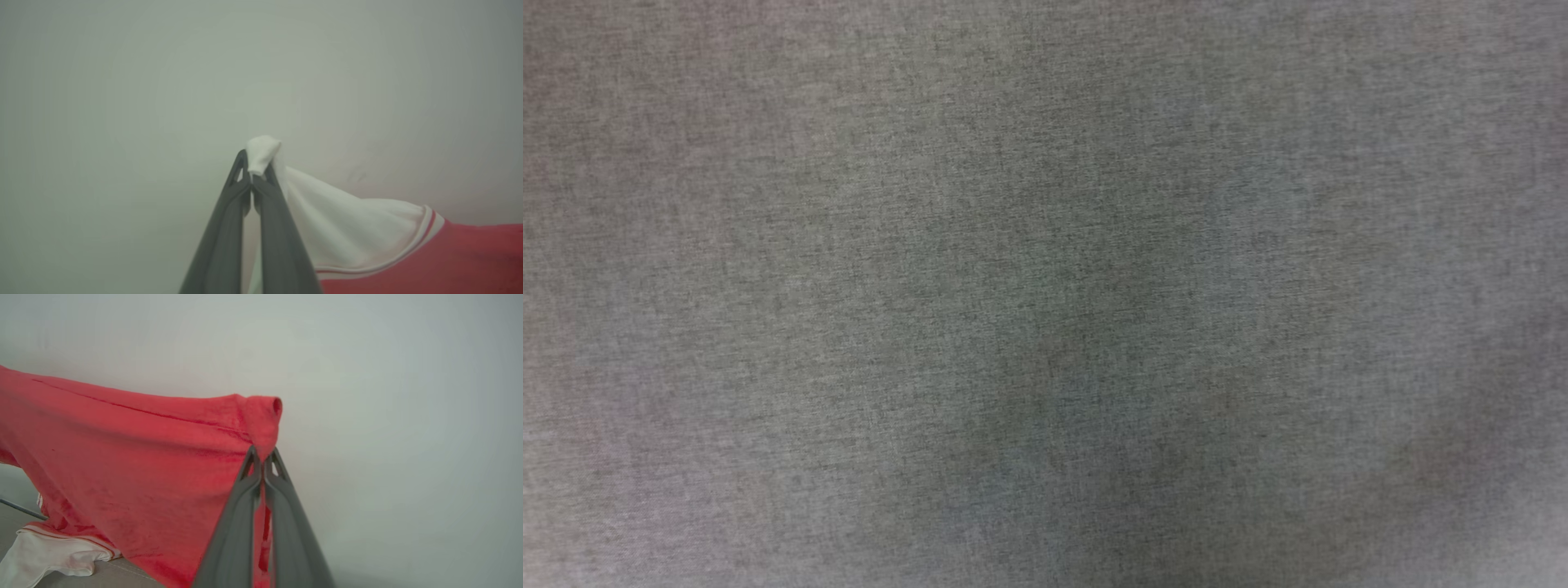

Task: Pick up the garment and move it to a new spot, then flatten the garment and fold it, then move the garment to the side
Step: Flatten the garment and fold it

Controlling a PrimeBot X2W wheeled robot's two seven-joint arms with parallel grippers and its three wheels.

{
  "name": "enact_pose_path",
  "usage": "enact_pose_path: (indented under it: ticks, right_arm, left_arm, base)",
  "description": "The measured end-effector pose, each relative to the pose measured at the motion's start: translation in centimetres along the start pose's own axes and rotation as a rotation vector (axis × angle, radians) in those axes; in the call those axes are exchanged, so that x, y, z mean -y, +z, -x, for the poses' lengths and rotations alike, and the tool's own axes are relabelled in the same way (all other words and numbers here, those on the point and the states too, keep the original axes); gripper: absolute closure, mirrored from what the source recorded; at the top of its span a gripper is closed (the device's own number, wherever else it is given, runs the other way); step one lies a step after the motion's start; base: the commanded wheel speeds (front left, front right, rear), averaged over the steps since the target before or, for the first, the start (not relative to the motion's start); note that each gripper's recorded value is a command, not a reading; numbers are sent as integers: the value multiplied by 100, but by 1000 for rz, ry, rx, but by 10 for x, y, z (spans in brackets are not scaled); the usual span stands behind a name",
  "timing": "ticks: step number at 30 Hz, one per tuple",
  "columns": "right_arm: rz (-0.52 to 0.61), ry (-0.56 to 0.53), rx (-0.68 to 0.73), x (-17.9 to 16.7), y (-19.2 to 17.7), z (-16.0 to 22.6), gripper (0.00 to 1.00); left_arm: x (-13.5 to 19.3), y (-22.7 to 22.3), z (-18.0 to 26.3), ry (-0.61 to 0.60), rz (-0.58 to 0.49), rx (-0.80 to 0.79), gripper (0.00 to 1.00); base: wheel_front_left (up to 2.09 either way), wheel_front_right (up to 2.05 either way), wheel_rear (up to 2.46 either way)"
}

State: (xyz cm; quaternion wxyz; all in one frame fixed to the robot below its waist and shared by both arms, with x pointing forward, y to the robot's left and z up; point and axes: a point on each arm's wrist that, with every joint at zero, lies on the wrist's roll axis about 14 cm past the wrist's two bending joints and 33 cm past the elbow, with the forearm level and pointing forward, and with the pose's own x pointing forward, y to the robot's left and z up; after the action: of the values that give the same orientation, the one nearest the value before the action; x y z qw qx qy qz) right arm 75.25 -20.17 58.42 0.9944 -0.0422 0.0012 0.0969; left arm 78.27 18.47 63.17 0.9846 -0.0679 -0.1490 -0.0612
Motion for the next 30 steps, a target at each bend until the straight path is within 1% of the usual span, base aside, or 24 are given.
enact_pose_path:
  ticks: [4, 6, 10, 13, 17, 21, 23, 26, 30]
  right_arm:
    - [-7, 33, -23, -9, -14, -1, 100]
    - [-14, 49, -53, -14, -28, 2, 100]
    - [-35, 71, -124, -19, -60, 20, 100]
    - [-56, 90, -174, -27, -82, 40, 100]
    - [-89, 107, -240, -36, -108, 79, 100]
    - [-151, 116, -315, -48, -129, 127, 100]
    - [-176, 105, -331, -48, -132, 150, 100]
    - [-190, 90, -354, -46, -135, 184, 100]
    - [-237, 72, -377, -49, -139, 228, 100]
  left_arm:
    - [-11, -24, 11, 7, 17, -49, 100]
    - [-16, -32, 18, 10, 22, -67, 100]
    - [-24, -53, 41, 23, 52, -121, 100]
    - [-28, -68, 67, 43, 91, -168, 100]
    - [-33, -95, 123, 84, 146, -267, 100]
    - [-42, -103, 189, 147, 187, -341, 100]
    - [-41, -107, 225, 177, 203, -385, 100]
    - [-41, -102, 273, 222, 224, -431, 100]
    - [-41, -86, 330, 278, 238, -479, 100]
  base:
    - [0, 0, 0]
    - [0, 0, 0]
    - [0, 0, 0]
    - [0, 0, 0]
    - [0, 0, 0]
    - [0, 0, 0]
    - [0, 0, 0]
    - [0, 0, 0]
    - [0, 0, 0]
